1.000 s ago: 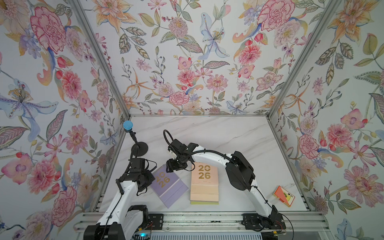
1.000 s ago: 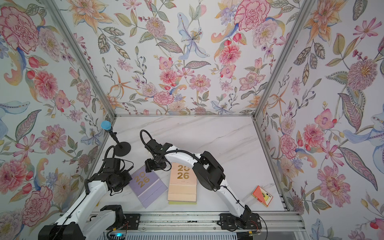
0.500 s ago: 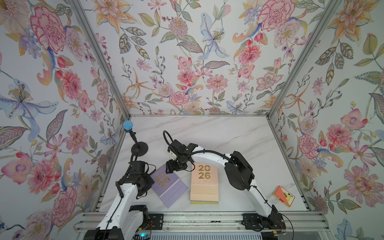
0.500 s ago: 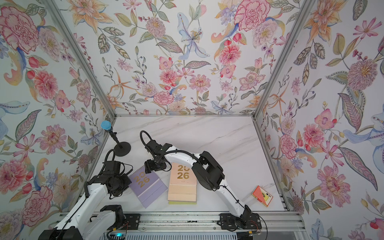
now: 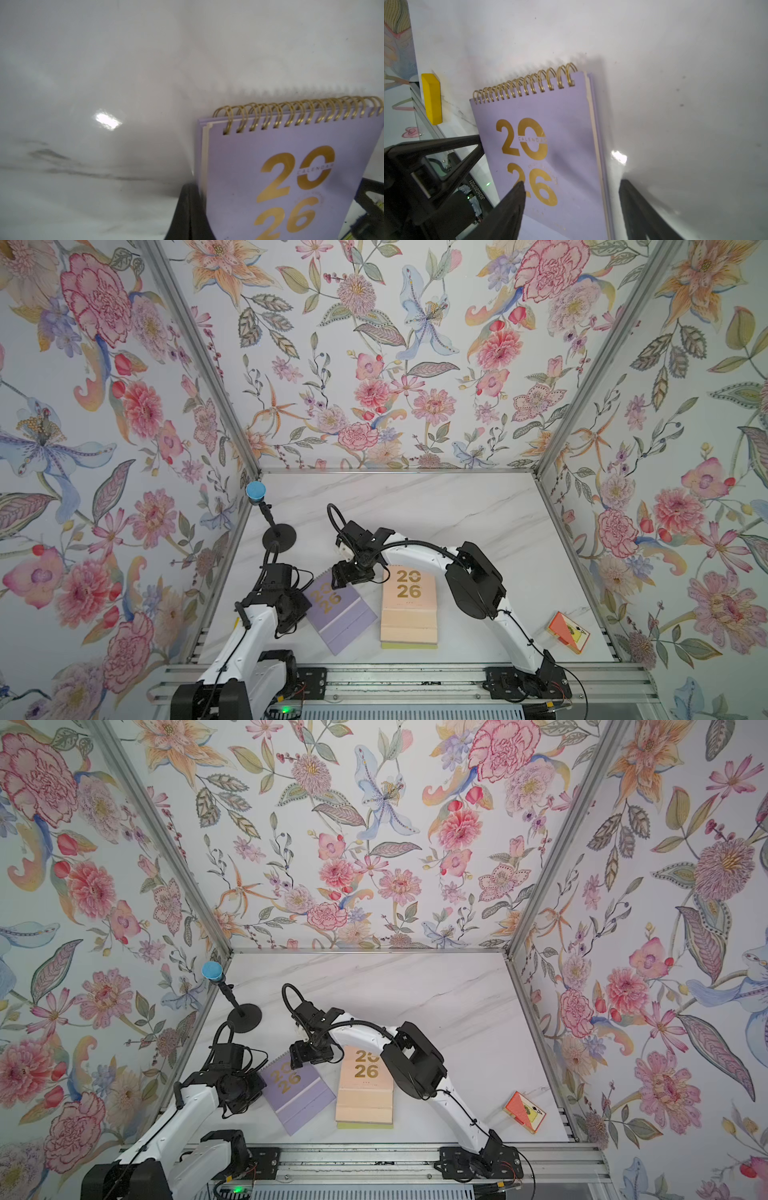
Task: Stack the calendars
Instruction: Pick up the calendar at the center of the board.
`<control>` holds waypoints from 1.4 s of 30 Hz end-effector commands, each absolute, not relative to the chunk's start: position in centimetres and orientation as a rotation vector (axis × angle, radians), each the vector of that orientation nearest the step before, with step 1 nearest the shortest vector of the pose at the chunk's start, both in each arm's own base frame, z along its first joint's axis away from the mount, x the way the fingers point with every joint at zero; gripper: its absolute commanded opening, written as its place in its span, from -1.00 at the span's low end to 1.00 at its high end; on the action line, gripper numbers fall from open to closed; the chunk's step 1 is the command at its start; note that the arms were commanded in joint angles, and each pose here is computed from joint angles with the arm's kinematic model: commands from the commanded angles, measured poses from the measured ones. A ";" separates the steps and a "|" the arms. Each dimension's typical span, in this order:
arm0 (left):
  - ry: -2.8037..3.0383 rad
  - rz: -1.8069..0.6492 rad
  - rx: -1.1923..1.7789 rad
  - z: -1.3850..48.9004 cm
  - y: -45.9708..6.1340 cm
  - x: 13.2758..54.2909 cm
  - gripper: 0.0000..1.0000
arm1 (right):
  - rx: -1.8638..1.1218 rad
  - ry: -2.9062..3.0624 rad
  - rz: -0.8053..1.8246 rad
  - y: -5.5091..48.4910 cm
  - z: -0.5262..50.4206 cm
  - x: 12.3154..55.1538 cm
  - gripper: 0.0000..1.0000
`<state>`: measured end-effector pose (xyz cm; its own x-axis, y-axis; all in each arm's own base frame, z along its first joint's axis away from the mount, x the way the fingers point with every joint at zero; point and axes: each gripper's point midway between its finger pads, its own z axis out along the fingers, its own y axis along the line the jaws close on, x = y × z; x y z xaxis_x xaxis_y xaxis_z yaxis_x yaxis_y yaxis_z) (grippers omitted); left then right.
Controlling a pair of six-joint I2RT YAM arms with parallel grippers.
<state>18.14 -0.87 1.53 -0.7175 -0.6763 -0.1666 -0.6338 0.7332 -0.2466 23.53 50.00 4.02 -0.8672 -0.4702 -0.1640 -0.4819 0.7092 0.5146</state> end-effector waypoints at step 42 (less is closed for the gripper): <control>2.558 -0.378 -0.866 7.2 0.2 25.6 -1.00 | -0.485 2.534 1.459 49.4 14.8 26.1 -0.96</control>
<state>24.95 -0.10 5.26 -0.7142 -0.6524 -0.2536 -0.5506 0.7473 -0.3721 24.82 49.64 10.64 -0.9350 -0.2641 -0.2369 -0.3444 0.5154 0.7847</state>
